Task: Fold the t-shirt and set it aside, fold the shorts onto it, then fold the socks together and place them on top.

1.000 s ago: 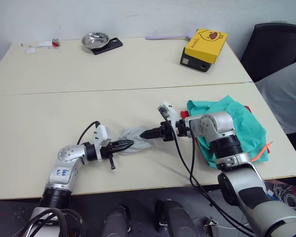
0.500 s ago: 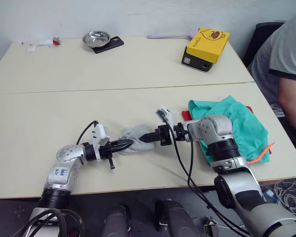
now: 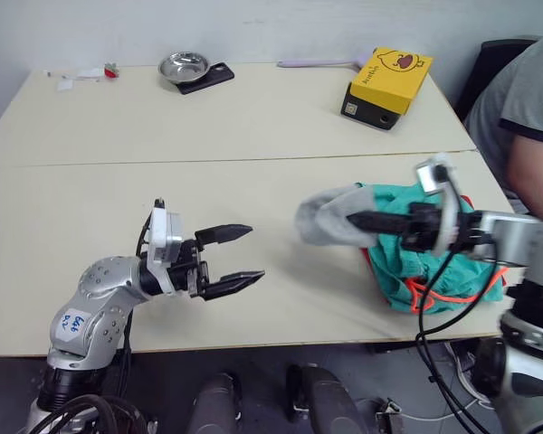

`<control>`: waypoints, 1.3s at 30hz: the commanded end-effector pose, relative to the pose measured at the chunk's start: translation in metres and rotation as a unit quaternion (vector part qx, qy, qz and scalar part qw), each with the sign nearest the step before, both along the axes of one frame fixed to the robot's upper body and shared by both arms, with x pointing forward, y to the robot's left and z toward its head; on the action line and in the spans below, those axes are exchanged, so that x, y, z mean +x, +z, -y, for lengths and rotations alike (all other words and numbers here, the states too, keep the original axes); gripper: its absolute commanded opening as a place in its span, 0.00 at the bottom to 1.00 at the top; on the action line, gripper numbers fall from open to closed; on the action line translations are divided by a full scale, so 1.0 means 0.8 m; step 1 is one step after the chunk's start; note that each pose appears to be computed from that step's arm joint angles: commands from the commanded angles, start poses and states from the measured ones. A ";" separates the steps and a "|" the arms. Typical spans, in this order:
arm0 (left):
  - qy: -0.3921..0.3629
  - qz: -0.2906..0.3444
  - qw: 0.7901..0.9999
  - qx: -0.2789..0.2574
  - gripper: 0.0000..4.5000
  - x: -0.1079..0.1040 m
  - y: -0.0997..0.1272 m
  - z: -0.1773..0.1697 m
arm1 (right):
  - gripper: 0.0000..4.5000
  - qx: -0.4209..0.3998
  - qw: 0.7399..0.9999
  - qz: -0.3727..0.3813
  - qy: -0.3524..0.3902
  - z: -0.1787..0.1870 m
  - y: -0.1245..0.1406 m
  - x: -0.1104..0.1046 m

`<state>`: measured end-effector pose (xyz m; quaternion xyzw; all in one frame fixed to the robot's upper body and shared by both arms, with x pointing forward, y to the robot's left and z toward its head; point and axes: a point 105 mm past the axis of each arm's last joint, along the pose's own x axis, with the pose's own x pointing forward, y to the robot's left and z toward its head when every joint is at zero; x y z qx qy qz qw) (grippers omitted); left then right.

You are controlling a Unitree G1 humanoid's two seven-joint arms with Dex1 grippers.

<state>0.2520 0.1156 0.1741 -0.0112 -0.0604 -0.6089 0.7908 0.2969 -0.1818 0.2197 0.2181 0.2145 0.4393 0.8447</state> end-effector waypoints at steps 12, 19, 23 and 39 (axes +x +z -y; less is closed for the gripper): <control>-0.005 0.028 0.999 -0.018 1.00 -0.008 0.021 -0.005 | 0.00 -0.064 0.946 -0.130 -0.289 0.178 -0.066 -0.008; 0.001 0.039 0.999 -0.001 1.00 -0.002 0.021 -0.006 | 0.31 -0.088 0.938 -0.109 -0.318 0.192 -0.073 -0.008; 0.010 0.042 0.999 0.014 1.00 0.000 0.016 -0.014 | 0.56 -0.134 0.942 -0.074 -0.298 0.194 -0.058 -0.029; 0.113 0.034 0.981 0.156 1.00 0.016 -0.011 -0.083 | 0.99 -0.218 0.918 0.316 -0.096 0.095 0.045 -0.009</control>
